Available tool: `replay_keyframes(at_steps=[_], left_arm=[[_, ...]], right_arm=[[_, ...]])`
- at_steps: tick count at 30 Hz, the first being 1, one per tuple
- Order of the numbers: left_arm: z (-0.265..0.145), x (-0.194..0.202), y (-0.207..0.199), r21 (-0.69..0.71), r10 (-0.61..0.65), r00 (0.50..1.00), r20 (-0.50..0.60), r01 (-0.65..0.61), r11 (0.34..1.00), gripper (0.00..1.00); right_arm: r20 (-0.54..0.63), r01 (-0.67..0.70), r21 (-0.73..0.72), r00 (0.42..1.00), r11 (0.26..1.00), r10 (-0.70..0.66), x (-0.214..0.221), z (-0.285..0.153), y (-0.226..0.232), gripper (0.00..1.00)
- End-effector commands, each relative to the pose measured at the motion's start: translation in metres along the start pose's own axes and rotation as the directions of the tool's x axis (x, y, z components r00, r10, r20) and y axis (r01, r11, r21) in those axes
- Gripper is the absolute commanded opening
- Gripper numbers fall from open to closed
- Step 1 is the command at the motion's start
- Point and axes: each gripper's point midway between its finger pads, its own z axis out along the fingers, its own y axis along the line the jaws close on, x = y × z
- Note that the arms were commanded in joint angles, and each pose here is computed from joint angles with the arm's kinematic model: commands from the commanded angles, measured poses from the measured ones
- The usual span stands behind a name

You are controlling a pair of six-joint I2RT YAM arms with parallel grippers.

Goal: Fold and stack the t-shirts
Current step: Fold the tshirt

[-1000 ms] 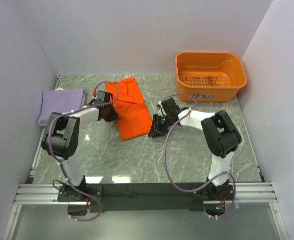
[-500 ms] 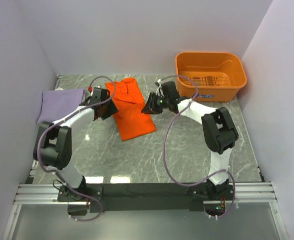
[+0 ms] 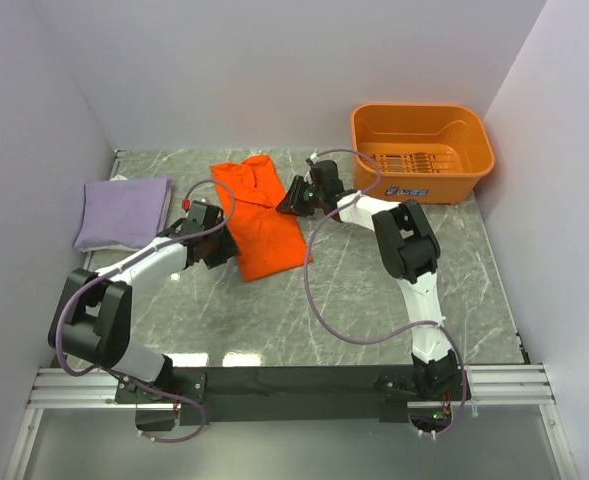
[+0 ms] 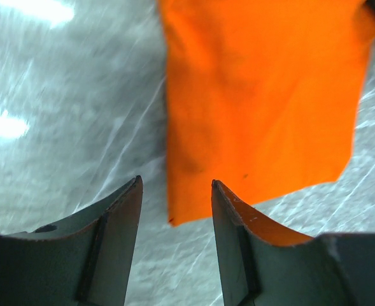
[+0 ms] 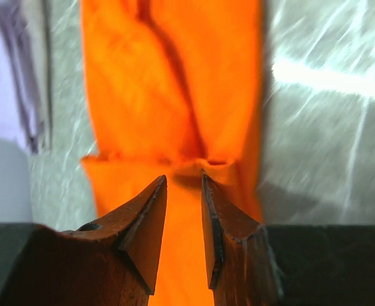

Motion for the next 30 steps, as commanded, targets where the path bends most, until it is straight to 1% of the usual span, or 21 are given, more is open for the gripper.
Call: replay_keyframes(at_steps=[1,2,3,5,8,10,11,13,14,15,16,17,19,20,21,22,23,24,27,30], left_arm=[[-0.011,0.009,-0.004,0.039,-0.034,0.999,-0.011,0.034,0.999,0.53],[-0.011,0.013,-0.001,0.034,-0.043,0.999,-0.025,0.044,0.998,0.53],[-0.009,0.019,0.003,0.026,-0.047,0.998,-0.04,0.048,0.998,0.53],[-0.008,0.03,0.002,0.035,-0.064,0.995,-0.08,0.067,0.997,0.53],[-0.006,0.042,0.003,0.027,-0.08,0.99,-0.116,0.084,0.996,0.53],[-0.006,0.047,0.001,0.019,-0.072,0.99,-0.123,0.075,0.997,0.54],[-0.007,0.048,-0.001,0.016,-0.075,0.99,-0.123,0.077,0.997,0.55],[-0.005,0.05,-0.002,0.004,-0.073,0.989,-0.128,0.074,0.997,0.55],[-0.005,0.051,-0.002,-0.005,-0.077,0.989,-0.129,0.077,0.997,0.56],[-0.004,0.05,-0.001,-0.02,-0.077,0.989,-0.122,0.076,0.997,0.56],[-0.003,0.051,-0.002,-0.03,-0.08,0.989,-0.124,0.077,0.997,0.56],[-0.001,0.051,-0.001,-0.039,-0.08,0.989,-0.123,0.076,0.996,0.56],[0.001,0.051,-0.004,-0.039,-0.068,0.99,-0.124,0.064,0.997,0.55],[0.002,0.053,-0.005,-0.042,-0.062,0.99,-0.129,0.057,0.998,0.55],[0.001,0.053,-0.008,-0.041,-0.056,0.99,-0.132,0.051,0.998,0.55],[0.003,0.058,-0.006,-0.054,-0.047,0.988,-0.149,0.04,0.998,0.55],[0.005,0.056,-0.002,-0.078,-0.042,0.99,-0.134,0.032,0.996,0.55],[0.005,0.056,-0.004,-0.08,-0.038,0.99,-0.134,0.028,0.996,0.55],[0.009,0.058,0.0,-0.112,-0.028,0.99,-0.138,0.012,0.994,0.54],[0.012,0.059,0.003,-0.143,-0.015,0.99,-0.14,-0.006,0.99,0.53]], right_arm=[[0.105,0.003,0.007,0.994,1.0,-0.004,-0.038,0.012,0.0,0.36],[0.115,0.006,0.01,0.993,1.0,-0.007,-0.045,0.014,0.002,0.36],[0.095,-0.016,0.034,0.995,0.999,0.013,-0.04,0.018,-0.009,0.36],[0.093,-0.002,0.02,0.996,1.0,0.0,-0.043,0.018,-0.005,0.36],[0.084,0.035,0.023,0.996,0.999,-0.037,-0.043,0.003,0.005,0.36],[0.101,0.059,0.021,0.993,0.998,-0.06,-0.051,-0.017,0.02,0.38],[0.086,0.067,0.039,0.994,0.997,-0.07,-0.044,-0.022,0.016,0.42],[0.073,0.076,0.059,0.994,0.995,-0.08,-0.041,-0.042,0.023,0.46],[0.048,0.082,0.08,0.995,0.993,-0.086,-0.032,-0.047,0.016,0.49],[0.036,0.085,0.1,0.995,0.991,-0.089,-0.028,-0.059,0.02,0.5],[0.024,0.093,0.153,0.995,0.984,-0.098,-0.02,-0.065,0.008,0.52],[0.012,0.105,0.178,0.994,0.978,-0.109,-0.014,-0.07,0.006,0.54],[-0.022,0.108,0.249,0.994,0.962,-0.106,0.002,-0.088,-0.003,0.56],[-0.023,0.127,0.274,0.992,0.953,-0.126,0.005,-0.096,-0.002,0.57],[-0.056,0.129,0.305,0.991,0.944,-0.118,0.016,-0.102,-0.007,0.58],[-0.081,0.137,0.329,0.99,0.934,-0.117,0.026,-0.107,-0.014,0.58],[-0.082,0.146,0.353,0.989,0.924,-0.125,0.027,-0.113,-0.015,0.58],[-0.113,0.156,0.373,0.986,0.915,-0.122,0.038,-0.118,-0.017,0.59],[-0.157,0.176,0.41,0.98,0.895,-0.121,0.054,-0.126,-0.022,0.6],[-0.215,0.196,0.411,0.97,0.89,-0.114,0.071,-0.124,-0.023,0.61]])
